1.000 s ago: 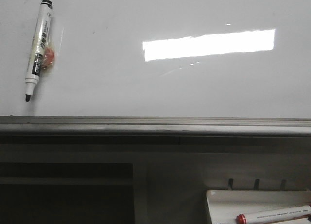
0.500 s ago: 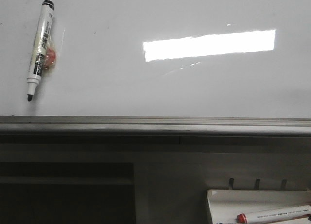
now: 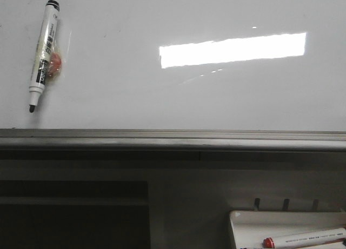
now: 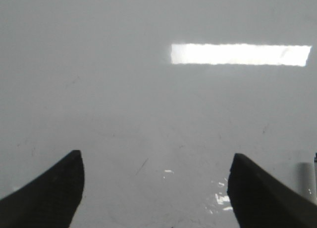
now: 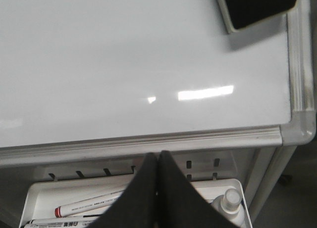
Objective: Write number 2 on whiteboard
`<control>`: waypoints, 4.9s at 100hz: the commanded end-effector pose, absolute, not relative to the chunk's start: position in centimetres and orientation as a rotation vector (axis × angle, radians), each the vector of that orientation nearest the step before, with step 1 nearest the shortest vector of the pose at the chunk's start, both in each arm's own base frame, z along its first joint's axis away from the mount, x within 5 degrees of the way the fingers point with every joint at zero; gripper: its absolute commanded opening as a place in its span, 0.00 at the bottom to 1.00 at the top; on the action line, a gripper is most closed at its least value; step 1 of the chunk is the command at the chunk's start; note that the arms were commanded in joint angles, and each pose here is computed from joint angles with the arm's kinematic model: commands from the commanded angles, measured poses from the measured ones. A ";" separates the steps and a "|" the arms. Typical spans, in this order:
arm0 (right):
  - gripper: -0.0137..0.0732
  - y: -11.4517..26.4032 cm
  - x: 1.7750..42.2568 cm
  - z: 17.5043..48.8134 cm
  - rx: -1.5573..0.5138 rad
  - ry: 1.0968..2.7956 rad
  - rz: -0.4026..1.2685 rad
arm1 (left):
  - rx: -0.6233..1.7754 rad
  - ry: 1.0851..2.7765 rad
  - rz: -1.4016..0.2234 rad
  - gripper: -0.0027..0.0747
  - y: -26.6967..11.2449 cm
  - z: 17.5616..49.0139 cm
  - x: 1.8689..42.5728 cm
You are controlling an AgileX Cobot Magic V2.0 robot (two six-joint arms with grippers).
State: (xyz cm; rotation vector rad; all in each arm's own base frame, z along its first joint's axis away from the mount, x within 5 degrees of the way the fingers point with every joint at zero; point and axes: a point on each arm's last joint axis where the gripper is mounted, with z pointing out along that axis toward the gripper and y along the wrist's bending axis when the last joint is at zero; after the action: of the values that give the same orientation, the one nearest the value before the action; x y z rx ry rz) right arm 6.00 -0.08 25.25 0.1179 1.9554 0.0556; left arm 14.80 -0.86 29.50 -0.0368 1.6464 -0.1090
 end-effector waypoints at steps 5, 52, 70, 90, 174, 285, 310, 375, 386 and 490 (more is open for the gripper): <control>0.09 -0.1 6.4 26.7 0.109 1.856 0.051 | 0.005 1.532 -0.105 0.57 -1.3 31.3 15.5; 0.09 -0.1 6.4 26.7 0.109 1.854 0.051 | 0.323 1.612 -0.469 0.45 -7.8 30.3 13.7; 0.09 -0.1 6.4 26.7 0.109 1.854 0.051 | 0.374 1.716 -0.518 0.45 -9.1 29.0 13.9; 0.09 -0.1 6.4 26.8 0.108 1.853 0.052 | 0.385 1.835 -0.504 0.45 -9.9 27.2 15.1; 0.09 -0.1 6.5 26.7 0.108 1.840 0.052 | 0.312 1.845 -0.459 0.45 -11.7 24.4 18.9; 0.09 3.0 7.0 29.4 -0.223 1.847 0.362 | 0.706 1.804 -0.317 0.01 -11.9 24.6 17.4; 0.09 7.6 9.3 31.3 -0.680 1.852 0.498 | 1.062 1.607 -0.157 0.01 -12.0 25.9 14.8; 0.64 19.1 13.2 31.0 -1.193 1.723 0.516 | 1.417 1.340 -0.158 0.01 -14.0 24.2 11.5; 0.64 20.2 13.2 31.5 -1.210 1.679 0.519 | 1.427 1.331 -0.151 0.01 -14.0 24.2 11.5; 0.08 22.0 13.5 31.3 -1.233 1.659 0.533 | 1.398 1.291 -0.141 0.61 -13.5 25.2 11.1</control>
State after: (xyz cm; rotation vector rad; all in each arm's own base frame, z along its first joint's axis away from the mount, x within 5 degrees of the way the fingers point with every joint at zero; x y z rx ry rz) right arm 13.04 21.89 29.20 -1.3172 1.7547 0.5226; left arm 11.39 -13.23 23.19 1.4855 1.3537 -0.0788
